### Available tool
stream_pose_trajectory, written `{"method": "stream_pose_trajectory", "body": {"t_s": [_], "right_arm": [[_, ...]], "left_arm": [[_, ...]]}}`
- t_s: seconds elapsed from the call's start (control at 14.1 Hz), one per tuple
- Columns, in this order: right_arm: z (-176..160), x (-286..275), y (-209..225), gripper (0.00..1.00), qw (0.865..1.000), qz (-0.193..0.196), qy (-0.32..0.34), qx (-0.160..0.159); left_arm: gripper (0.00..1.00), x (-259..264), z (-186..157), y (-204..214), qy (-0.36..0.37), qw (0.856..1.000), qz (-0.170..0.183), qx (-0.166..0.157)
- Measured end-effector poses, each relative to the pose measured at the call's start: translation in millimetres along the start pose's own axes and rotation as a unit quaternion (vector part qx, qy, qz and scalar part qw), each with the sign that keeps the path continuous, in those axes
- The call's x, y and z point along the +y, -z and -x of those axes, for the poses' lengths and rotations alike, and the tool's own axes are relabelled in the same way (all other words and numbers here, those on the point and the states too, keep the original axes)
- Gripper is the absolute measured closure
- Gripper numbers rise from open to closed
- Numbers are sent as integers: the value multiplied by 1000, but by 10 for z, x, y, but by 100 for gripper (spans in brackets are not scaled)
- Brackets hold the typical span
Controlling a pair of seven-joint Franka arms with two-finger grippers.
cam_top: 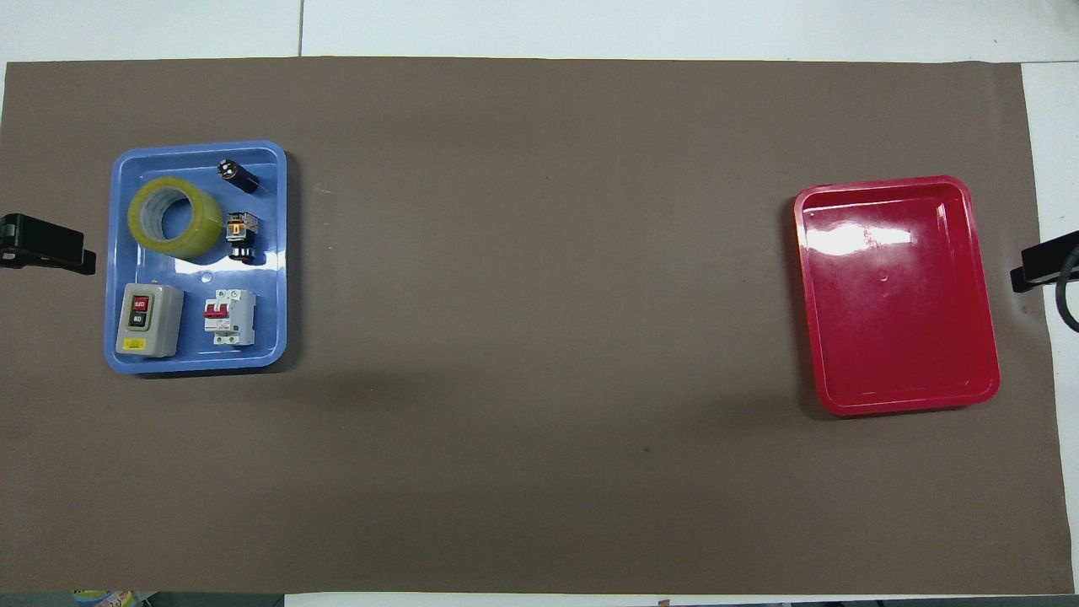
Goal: Place and move tape with both arms
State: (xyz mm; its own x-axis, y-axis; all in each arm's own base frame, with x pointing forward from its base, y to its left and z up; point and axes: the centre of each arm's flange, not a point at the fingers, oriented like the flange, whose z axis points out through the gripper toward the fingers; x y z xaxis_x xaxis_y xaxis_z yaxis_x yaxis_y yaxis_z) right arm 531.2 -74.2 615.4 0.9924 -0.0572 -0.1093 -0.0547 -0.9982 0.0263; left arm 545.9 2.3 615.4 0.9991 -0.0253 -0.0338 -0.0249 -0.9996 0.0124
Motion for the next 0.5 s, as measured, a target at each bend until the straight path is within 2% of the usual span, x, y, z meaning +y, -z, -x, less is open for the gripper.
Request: {"method": "stream_pose_trajectory", "body": {"t_s": [0.5], "right_arm": [[-1,-7,0,0,1000,0,1,0]], "left_arm": [[0,0,11,5,0,1000,0,-2]]}}
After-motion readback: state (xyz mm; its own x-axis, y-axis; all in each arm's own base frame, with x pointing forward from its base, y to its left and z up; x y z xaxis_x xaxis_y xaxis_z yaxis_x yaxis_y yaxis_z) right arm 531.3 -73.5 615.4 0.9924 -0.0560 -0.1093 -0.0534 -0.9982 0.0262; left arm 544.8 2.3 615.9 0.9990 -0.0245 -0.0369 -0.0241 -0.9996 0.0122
